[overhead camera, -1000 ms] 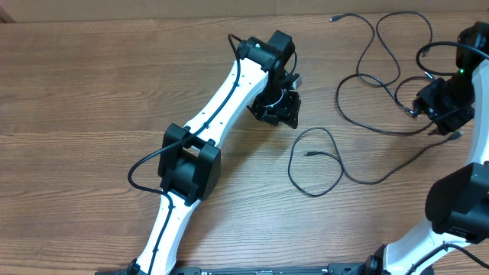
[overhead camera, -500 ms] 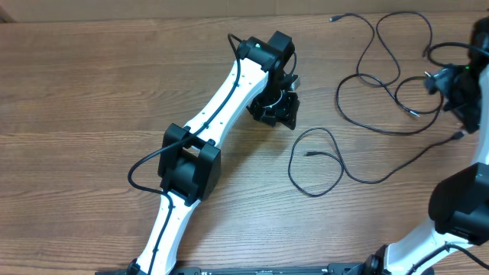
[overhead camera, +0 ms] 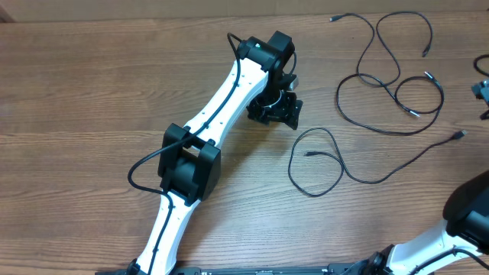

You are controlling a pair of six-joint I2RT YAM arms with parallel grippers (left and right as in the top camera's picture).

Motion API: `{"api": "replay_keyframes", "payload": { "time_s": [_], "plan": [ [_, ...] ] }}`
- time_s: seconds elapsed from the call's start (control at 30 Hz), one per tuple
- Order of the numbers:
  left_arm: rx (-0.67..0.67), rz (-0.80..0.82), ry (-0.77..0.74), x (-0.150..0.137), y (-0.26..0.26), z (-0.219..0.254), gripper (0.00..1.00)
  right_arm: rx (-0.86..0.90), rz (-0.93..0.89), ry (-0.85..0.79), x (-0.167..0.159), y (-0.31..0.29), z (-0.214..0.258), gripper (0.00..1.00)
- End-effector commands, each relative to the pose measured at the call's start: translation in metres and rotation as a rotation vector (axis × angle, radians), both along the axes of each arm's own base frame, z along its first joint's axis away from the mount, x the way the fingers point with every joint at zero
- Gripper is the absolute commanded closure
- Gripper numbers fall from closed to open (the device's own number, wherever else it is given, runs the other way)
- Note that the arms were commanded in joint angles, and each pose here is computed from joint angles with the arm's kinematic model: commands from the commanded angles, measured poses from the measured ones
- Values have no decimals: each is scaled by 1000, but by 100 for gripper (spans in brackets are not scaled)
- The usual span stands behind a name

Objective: Untangle cables

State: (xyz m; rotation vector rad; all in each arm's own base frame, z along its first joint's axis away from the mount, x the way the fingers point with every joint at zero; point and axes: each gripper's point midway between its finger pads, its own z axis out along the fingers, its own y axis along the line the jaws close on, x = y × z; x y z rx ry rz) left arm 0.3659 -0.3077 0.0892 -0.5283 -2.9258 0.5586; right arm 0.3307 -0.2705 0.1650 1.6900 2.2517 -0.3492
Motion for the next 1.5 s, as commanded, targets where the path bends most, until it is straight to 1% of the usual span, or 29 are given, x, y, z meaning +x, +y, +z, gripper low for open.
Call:
{"api": "replay_keyframes", "payload": {
  "time_s": [0.0, 0.03, 0.07, 0.1, 0.13, 0.2, 0.23, 0.27, 0.33, 0.43, 0.53, 0.7, 0.83, 1.0, 1.27, 1.47],
  "plan": [
    [-15, -9, -36, 3, -5, 11, 6, 6, -2, 29, -14, -6, -17, 0],
    [-15, -9, -36, 3, -5, 11, 4, 24, -12, 36, -17, -8, -28, 0],
    [-15, -9, -36, 3, -5, 11, 3, 40, -18, 36, -19, -9, -35, 4],
    [-15, -9, -35, 3, -5, 11, 3, 53, -23, 39, -20, -10, -42, 10],
    [-14, -9, -34, 3, -5, 11, 3, 66, -28, 44, -21, -12, -49, 19],
    [-13, -9, -33, 2, -4, 11, 2, 109, -34, 67, -22, -12, -70, 31],
    [-13, -9, -33, 3, -4, 11, 2, 124, -30, 76, -22, -11, -76, 36],
    [-14, -9, -33, 2, -5, 11, 2, 148, -5, 86, -20, -8, -85, 39],
    [-15, -9, -35, 3, -5, 11, 2, 188, 41, 107, -17, -5, -100, 40],
    [-15, -9, -35, 3, -5, 11, 2, 223, 42, 144, -18, -2, -121, 40],
    [-13, -9, -33, 2, -4, 11, 2, 252, 46, 147, -16, 1, -133, 42],
    [-16, -9, -37, 3, -5, 11, 1, 302, 57, 103, -7, 8, -139, 46],
    [-17, -9, -39, 4, -5, 11, 1, 312, 58, 104, -6, 9, -145, 51],
    [-17, -8, -39, 4, -5, 11, 1, 346, 64, 89, -1, 13, -153, 51],
    [-18, -9, -40, 4, -6, 11, 1, 342, 66, 87, -1, 13, -159, 58],
    [-21, -9, -44, 5, -6, 11, 1, 347, 66, 91, -5, 17, -170, 57]
  ]
}}
